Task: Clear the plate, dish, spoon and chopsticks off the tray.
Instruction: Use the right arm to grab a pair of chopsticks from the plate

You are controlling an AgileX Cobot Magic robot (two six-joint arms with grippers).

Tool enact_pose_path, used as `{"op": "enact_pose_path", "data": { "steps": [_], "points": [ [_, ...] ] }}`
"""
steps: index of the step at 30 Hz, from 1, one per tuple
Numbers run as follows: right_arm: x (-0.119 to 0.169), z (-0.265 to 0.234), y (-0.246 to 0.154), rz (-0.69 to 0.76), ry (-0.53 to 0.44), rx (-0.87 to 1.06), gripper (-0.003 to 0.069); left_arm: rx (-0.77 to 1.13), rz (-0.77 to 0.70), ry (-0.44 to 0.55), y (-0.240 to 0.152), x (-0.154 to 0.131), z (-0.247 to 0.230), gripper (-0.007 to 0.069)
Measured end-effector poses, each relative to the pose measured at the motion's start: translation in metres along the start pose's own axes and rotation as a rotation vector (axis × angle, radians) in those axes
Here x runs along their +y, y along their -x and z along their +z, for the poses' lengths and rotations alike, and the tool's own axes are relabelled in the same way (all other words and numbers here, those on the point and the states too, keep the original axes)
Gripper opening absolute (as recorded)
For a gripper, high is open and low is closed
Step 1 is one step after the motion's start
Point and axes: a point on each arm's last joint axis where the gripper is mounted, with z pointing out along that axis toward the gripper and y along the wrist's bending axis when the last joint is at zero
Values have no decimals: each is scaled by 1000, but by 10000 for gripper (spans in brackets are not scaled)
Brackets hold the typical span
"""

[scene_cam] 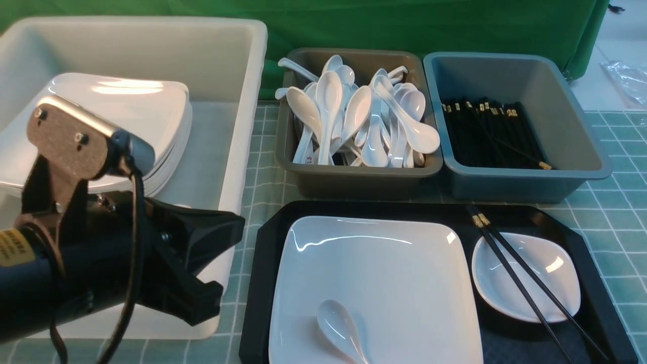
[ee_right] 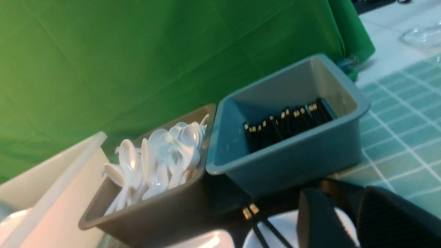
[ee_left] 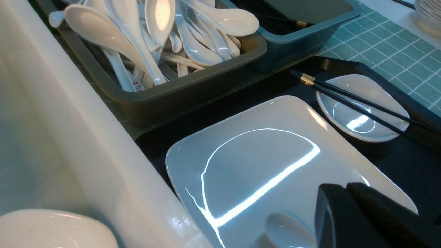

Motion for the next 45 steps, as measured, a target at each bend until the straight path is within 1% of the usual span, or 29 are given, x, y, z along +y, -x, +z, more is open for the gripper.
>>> {"op": "enact_pose_path", "data": {
  "steps": [2, 3, 4, 6, 7, 8, 9, 12, 14, 17, 18, 20, 21, 24, 25, 26, 28, 29, 31, 35, 41, 45],
  "points": [
    [14, 4, 22, -58, -50, 112, 195, 9, 0, -5, -1, 0, 0, 13],
    [20, 8, 30, -116, -27, 171, 194, 10, 0, -5, -1, 0, 0, 13],
    [33, 16, 51, -206, -24, 252, 194, 10, 0, -5, -1, 0, 0, 13],
    [45, 36, 66, -321, -33, 420, 195, 11, 0, -6, -1, -1, 0, 13],
    [47, 36, 71, -322, -25, 406, 195, 11, 0, -6, -1, -1, 0, 13],
    [54, 56, 78, -388, -32, 554, 195, 14, -4, -12, -1, -1, -1, 13],
    [58, 69, 82, -413, -42, 640, 195, 15, -12, -19, -1, -2, -3, 13],
    [65, 105, 86, -443, -65, 846, 197, 12, -23, -38, -1, -5, -8, 13],
    [65, 135, 82, -468, -74, 990, 202, -1, -16, -49, -1, -7, -15, 13],
    [63, 169, 70, -492, -76, 1110, 240, -37, 20, -54, 1, -9, -25, 13],
    [62, 180, 65, -511, -68, 1141, 267, -51, 29, -55, 2, -10, -29, 13],
    [62, 197, 51, -532, -54, 1199, 312, -67, 38, -57, 3, -11, -33, 13],
    [61, 198, 50, -536, -51, 1205, 316, -73, 42, -57, 3, -11, -35, 13],
    [63, 219, 19, -586, -7, 1311, 397, -83, 48, -59, 3, -12, -38, 13],
    [63, 220, 18, -590, -4, 1314, 401, -83, 48, -59, 3, -12, -38, 13],
    [62, 225, 8, -604, 9, 1335, 431, -82, 48, -59, 3, -12, -38, 13],
    [59, 232, -3, -610, 11, 1351, 458, -81, 48, -59, 3, -12, -38, 13],
    [55, 238, -10, -618, 5, 1357, 494, -81, 48, -59, 3, -12, -38, 13],
    [51, 245, -18, -629, -1, 1362, 521, -80, 48, -60, 3, -12, -38, 13],
    [46, 253, -29, -643, -7, 1359, 535, -78, 49, -61, 3, -12, -38, 13],
    [37, 264, -42, -687, -13, 1345, 536, -78, 55, -61, 3, -12, -38, 13],
    [33, 266, -50, -700, -15, 1361, 516, -77, 60, -61, 3, -12, -38, 13]
  ]
}}
